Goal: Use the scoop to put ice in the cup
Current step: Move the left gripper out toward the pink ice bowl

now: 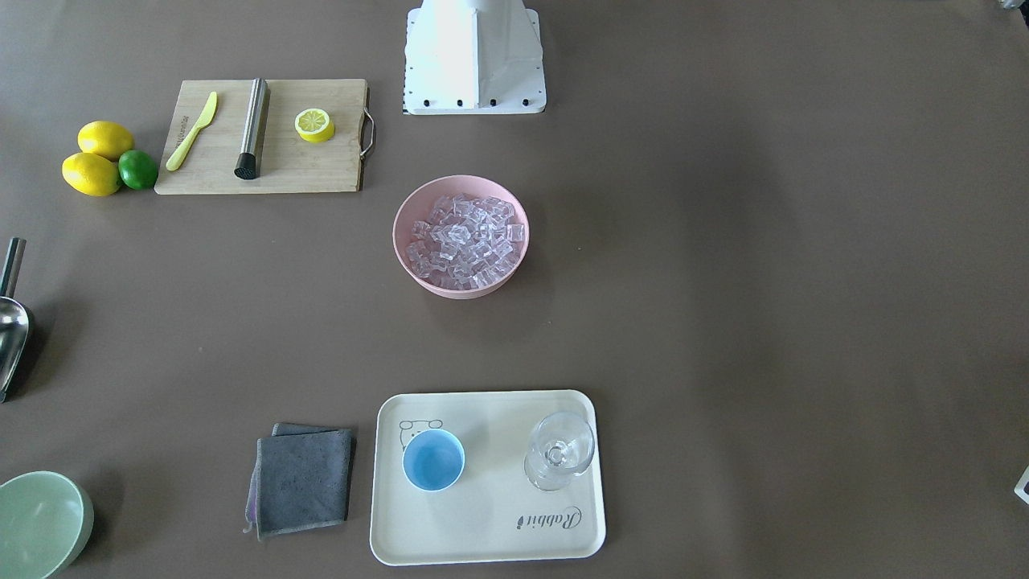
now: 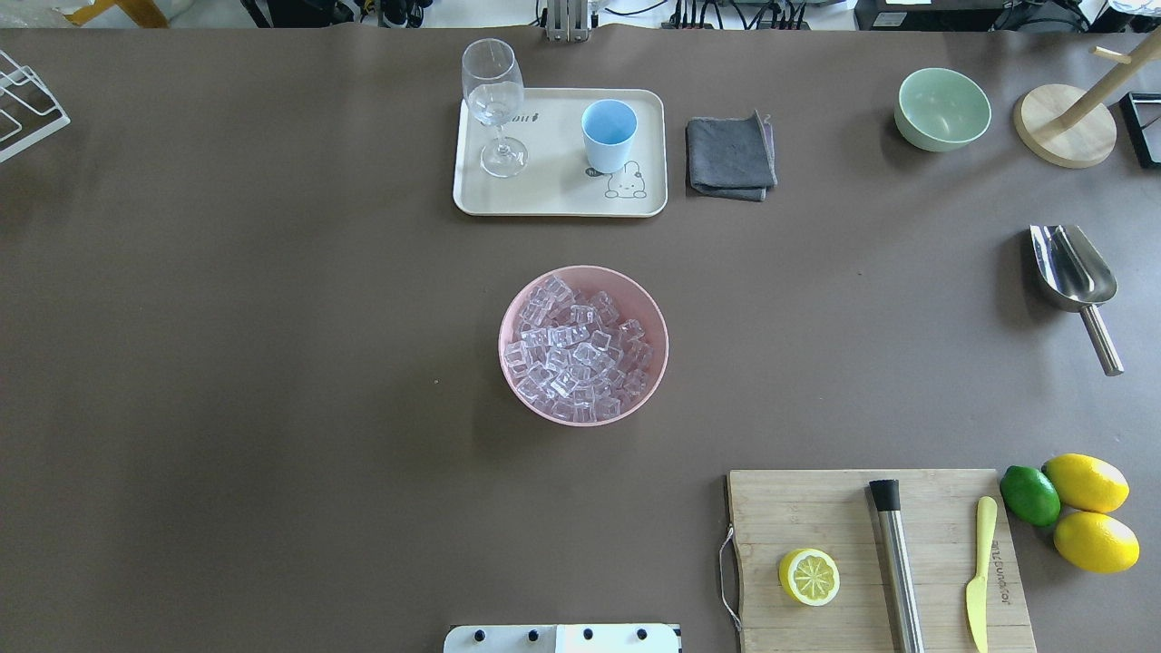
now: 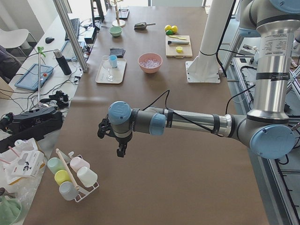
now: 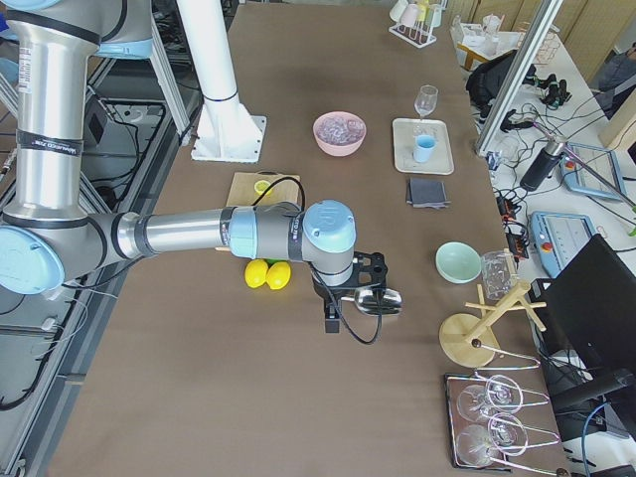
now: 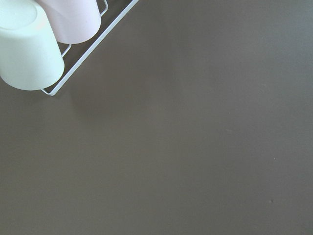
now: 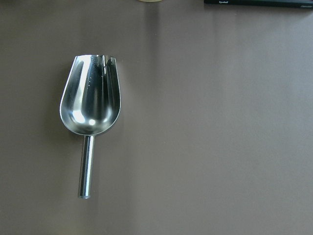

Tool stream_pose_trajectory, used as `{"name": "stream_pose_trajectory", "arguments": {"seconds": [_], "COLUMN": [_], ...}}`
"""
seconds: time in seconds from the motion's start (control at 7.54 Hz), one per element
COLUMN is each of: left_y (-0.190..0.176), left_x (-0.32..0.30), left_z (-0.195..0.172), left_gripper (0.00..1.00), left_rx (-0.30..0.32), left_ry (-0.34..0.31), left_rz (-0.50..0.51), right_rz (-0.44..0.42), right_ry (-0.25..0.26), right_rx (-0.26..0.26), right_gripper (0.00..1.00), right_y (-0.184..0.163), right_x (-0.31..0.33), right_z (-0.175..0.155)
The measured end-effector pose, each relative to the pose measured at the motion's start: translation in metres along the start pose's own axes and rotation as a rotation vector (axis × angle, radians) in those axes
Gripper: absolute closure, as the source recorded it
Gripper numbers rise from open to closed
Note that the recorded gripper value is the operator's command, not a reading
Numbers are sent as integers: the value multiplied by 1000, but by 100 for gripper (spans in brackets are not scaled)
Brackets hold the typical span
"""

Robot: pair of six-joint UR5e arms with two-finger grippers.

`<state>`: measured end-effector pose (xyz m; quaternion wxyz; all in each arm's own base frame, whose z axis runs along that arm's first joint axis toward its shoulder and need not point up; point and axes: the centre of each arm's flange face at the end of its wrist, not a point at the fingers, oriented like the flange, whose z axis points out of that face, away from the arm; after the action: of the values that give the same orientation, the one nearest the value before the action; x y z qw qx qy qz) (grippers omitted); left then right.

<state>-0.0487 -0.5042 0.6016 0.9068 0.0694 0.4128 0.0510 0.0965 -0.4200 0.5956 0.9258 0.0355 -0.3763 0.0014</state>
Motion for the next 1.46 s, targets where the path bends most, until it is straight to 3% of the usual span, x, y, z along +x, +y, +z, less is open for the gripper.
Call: {"name": "stream_pose_trajectory", "arguments": {"seconds": [0.8, 1.19, 1.46], "left_y": [8, -26, -54], "left_x": [7, 95, 150], "left_z": [8, 37, 41], "left_gripper": [1, 1, 1], "left_rx": [-15, -53, -5], "left_ry": [-5, 25, 51], "left_rz": [18, 201, 346], "right_rz": [-6, -5, 47], "right_ry": [-12, -10, -13], "right_rx": [13, 22, 30], "right_gripper": [0, 0, 0], "right_y": [0, 2, 5], "right_x": [-2, -7, -12], "right_z": [-4, -10, -14]}}
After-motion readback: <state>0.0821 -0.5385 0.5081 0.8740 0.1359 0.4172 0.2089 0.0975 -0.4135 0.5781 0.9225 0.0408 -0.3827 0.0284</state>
